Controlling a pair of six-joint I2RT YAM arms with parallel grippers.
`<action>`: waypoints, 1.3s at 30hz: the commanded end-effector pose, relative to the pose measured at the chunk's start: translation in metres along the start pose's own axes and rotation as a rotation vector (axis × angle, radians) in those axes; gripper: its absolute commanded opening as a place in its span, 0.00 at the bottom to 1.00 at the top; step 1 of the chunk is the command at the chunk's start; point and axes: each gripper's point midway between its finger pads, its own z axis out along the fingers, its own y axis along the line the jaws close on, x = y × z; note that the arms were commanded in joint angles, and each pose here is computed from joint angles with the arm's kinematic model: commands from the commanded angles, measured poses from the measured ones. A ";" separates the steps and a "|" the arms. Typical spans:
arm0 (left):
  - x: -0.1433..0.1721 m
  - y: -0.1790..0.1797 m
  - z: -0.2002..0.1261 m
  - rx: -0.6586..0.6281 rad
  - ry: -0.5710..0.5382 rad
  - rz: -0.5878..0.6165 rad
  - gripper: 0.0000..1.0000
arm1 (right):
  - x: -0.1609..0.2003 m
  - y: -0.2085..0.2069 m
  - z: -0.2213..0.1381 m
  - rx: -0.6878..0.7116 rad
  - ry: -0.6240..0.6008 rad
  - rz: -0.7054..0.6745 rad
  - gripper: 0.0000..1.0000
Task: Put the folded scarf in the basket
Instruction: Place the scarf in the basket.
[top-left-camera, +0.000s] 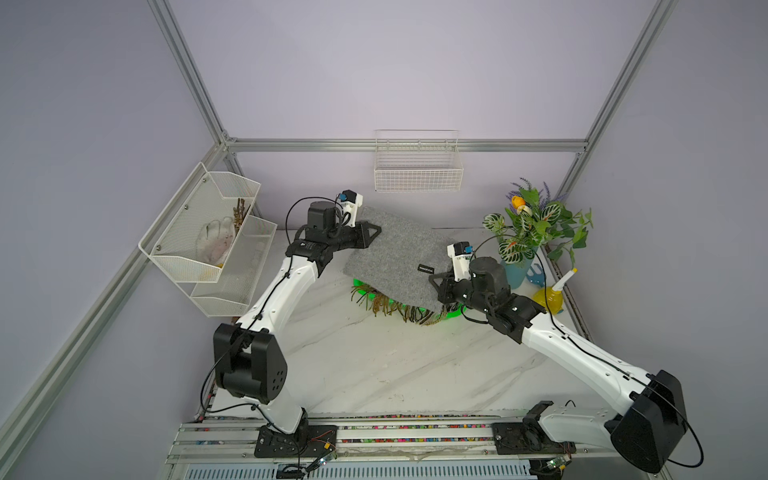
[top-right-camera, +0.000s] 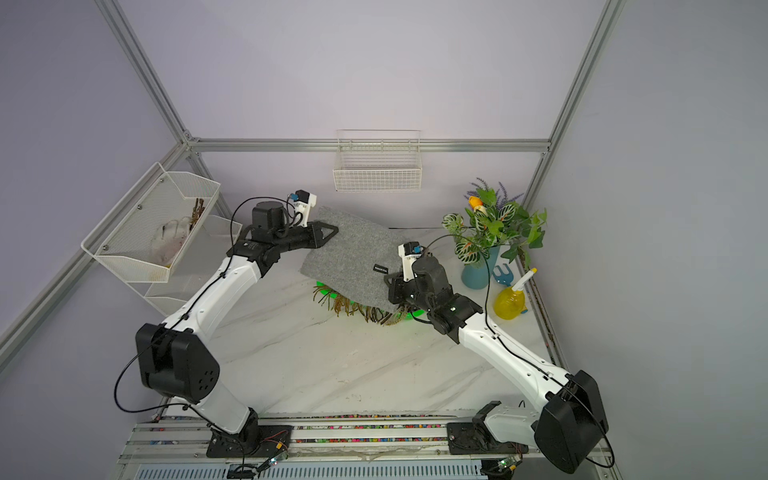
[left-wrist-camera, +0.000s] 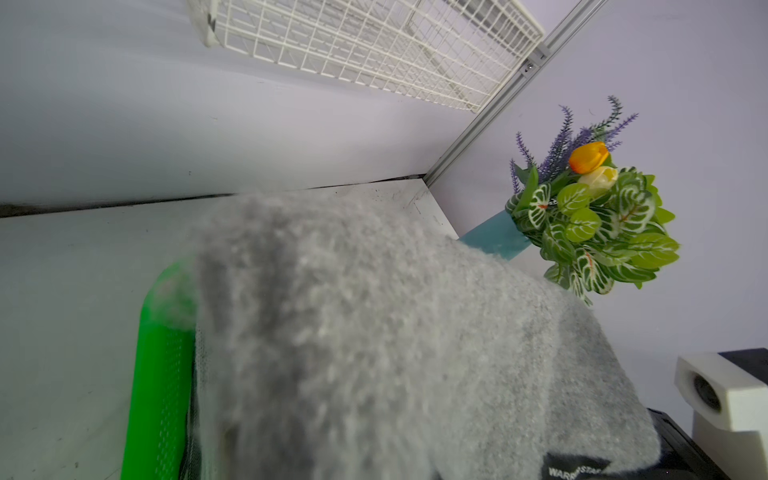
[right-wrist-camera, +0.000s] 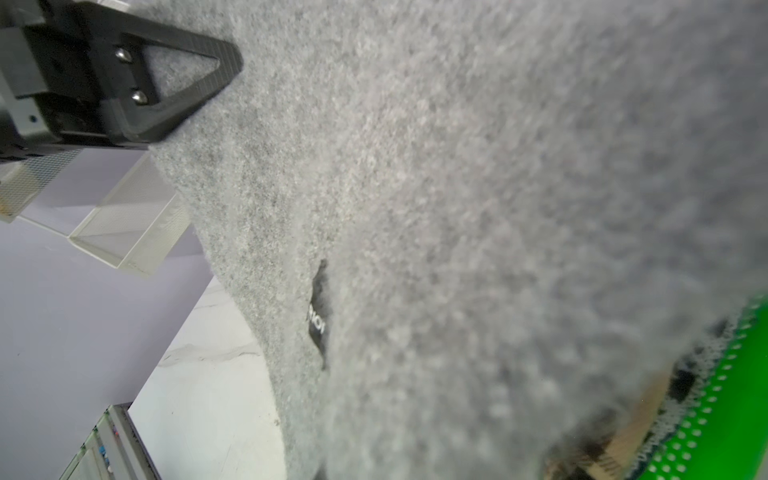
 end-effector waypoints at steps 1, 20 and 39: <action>-0.031 0.000 0.015 0.039 -0.079 0.034 0.00 | 0.001 -0.015 0.010 0.007 0.038 0.008 0.00; 0.028 0.049 0.097 0.052 0.059 -0.069 0.00 | 0.038 -0.117 0.036 0.220 0.183 0.076 0.00; 0.062 0.089 0.117 -0.006 0.163 -0.077 0.02 | 0.072 -0.154 0.047 0.298 0.257 0.104 0.38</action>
